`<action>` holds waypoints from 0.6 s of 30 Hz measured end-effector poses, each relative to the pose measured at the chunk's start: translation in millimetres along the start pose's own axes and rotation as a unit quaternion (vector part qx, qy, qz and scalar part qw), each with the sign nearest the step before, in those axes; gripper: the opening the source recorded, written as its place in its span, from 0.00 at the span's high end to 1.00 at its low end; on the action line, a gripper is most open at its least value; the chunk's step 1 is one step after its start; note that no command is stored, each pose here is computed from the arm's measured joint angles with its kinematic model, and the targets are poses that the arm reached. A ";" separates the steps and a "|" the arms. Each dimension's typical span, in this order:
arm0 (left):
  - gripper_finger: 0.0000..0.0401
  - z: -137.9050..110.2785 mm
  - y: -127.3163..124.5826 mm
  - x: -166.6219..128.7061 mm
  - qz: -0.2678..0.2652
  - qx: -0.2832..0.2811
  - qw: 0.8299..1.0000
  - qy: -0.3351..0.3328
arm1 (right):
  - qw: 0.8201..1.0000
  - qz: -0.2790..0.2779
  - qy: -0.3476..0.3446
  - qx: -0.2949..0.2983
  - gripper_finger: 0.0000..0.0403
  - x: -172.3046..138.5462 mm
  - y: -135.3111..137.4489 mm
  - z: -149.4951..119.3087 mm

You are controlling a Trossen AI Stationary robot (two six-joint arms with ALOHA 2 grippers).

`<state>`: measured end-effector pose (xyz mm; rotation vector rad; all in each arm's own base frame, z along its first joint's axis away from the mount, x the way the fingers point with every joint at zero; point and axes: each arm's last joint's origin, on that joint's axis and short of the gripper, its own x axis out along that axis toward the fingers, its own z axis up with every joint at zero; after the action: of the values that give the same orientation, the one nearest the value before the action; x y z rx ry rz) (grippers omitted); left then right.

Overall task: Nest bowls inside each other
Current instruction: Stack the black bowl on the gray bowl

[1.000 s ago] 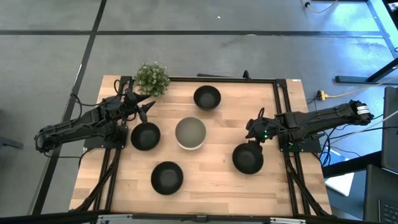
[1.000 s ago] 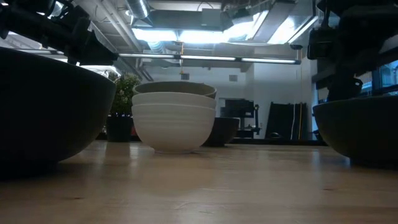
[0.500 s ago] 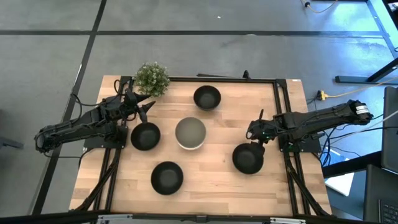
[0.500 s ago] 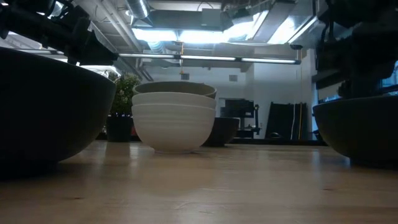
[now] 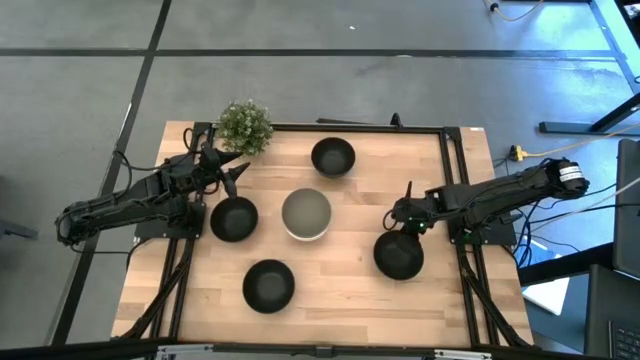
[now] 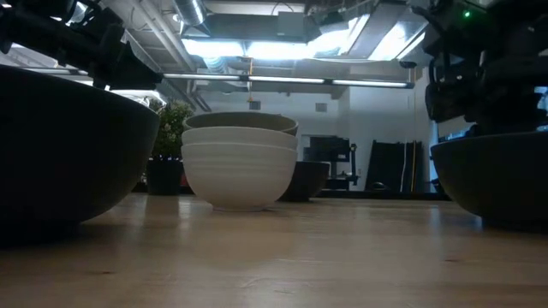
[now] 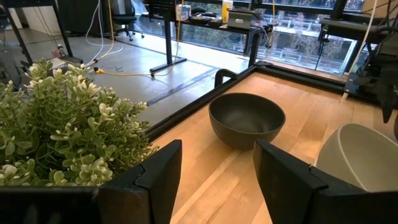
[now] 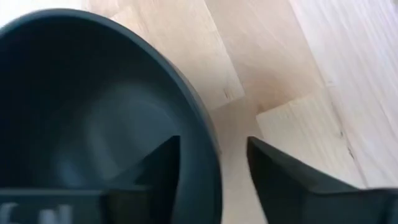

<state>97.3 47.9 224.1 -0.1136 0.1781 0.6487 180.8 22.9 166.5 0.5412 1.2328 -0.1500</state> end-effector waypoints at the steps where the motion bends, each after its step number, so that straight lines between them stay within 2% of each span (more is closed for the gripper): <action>1: 0.52 0.0 0.0 0.0 0.000 0.000 1.000 0.000 | 1.000 0.002 -0.002 -0.001 0.63 0.0 0.3 0.4; 9: 0.52 0.0 0.0 0.0 0.000 0.000 1.000 0.000 | 1.000 0.010 0.000 -0.004 0.96 0.0 1.0 0.7; 18: 0.52 0.0 0.0 0.0 0.000 0.000 1.000 0.000 | 1.000 0.023 -0.010 0.000 0.98 -5.0 5.8 6.2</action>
<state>97.3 47.9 224.1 -0.1132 0.1781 0.6485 186.6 24.1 174.3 0.5660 1.2003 -0.1167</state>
